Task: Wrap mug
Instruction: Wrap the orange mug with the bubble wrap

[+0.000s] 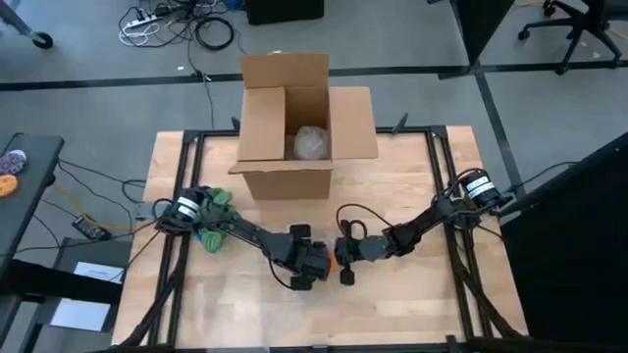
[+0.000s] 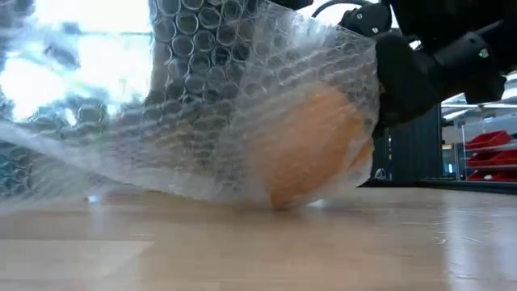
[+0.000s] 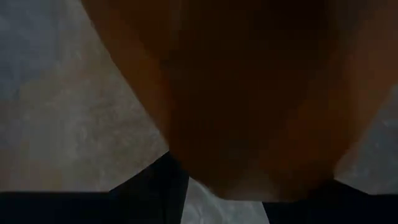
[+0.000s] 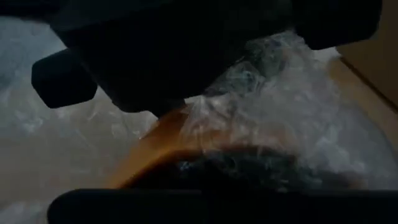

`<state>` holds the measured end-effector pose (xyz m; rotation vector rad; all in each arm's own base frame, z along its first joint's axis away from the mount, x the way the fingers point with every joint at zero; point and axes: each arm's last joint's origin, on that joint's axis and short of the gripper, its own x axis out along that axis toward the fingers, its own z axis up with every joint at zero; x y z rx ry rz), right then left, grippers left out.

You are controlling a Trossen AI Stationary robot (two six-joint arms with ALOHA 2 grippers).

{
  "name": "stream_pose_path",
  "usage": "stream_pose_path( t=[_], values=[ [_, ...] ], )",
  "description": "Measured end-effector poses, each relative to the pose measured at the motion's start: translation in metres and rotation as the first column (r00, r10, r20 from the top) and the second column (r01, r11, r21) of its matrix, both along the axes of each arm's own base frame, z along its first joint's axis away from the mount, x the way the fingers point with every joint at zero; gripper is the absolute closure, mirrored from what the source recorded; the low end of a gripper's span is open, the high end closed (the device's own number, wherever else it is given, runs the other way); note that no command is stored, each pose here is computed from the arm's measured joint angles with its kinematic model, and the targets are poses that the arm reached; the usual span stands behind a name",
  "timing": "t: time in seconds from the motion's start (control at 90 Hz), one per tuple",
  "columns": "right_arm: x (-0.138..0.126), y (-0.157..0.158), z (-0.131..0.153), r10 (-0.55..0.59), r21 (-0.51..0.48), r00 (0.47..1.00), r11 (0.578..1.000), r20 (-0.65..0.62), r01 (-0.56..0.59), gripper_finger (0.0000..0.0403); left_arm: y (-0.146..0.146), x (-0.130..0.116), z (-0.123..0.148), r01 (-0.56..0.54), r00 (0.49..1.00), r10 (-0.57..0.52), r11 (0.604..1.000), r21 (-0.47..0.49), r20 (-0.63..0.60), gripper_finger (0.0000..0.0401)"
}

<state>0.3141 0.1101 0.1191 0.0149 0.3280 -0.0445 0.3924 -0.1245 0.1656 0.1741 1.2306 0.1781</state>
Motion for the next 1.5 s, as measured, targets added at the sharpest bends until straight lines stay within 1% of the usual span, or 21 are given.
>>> stream_pose_path(
  t=[0.167,0.256,0.344,0.444,0.544,0.722,0.856,0.956,1.089,1.211,1.356,1.5],
  values=[
    [-0.003,0.002,-0.005,0.013,-0.058,0.998,0.998,-0.061,-0.016,0.0402,0.009,0.003,-0.001,-0.001,1.0,0.001,1.0,0.016,-0.01,0.0248],
    [-0.006,0.003,-0.008,-0.007,-0.097,0.994,0.995,-0.109,-0.003,0.0402,0.016,0.004,-0.001,-0.021,1.0,0.021,0.998,0.068,-0.004,0.0248],
    [-0.009,0.003,-0.007,-0.043,-0.137,0.991,0.99,-0.128,0.026,0.04,0.024,0.005,-0.001,-0.053,0.999,0.053,0.99,0.134,0.005,0.0248],
    [-0.012,0.004,-0.006,-0.083,-0.189,0.987,0.98,-0.14,0.056,0.0384,0.032,0.007,-0.001,-0.084,0.996,0.081,0.98,0.182,0.02,0.0248],
    [-0.016,0.005,-0.003,-0.108,-0.218,0.981,0.973,-0.16,0.072,0.0357,0.037,0.009,-0.001,-0.117,0.993,0.111,0.974,0.194,0.041,0.0248],
    [-0.025,0.005,0.008,-0.129,-0.186,0.972,0.978,-0.198,0.092,0.0307,0.041,0.012,0.0,-0.176,0.983,0.164,0.968,0.177,0.077,0.0248],
    [-0.034,0.008,0.016,-0.12,-0.148,0.962,0.985,-0.244,0.086,0.029,0.041,0.014,0.002,-0.191,0.979,0.176,0.967,0.166,0.105,0.0248],
    [-0.041,0.011,0.02,-0.091,-0.108,0.955,0.992,-0.282,0.062,0.0286,0.041,0.016,0.002,-0.193,0.977,0.175,0.969,0.157,0.123,0.0249],
    [-0.05,0.02,0.022,-0.017,-0.053,0.943,0.999,-0.334,-0.001,0.0288,0.04,0.017,0.002,-0.189,0.976,0.17,0.971,0.149,0.133,0.0248],
    [-0.057,0.028,0.027,0.018,-0.029,0.942,0.999,-0.336,-0.03,0.0289,0.04,0.017,0.002,-0.187,0.977,0.168,0.971,0.146,0.133,0.0248],
    [-0.061,0.032,0.032,-0.006,-0.052,0.953,0.999,-0.302,-0.01,0.0289,0.039,0.017,0.002,-0.184,0.978,0.165,0.972,0.147,0.13,0.0248],
    [-0.061,0.031,0.032,-0.013,-0.05,0.953,0.999,-0.302,-0.002,0.0289,0.039,0.017,0.002,-0.182,0.978,0.164,0.972,0.146,0.127,0.0249]
  ],
)
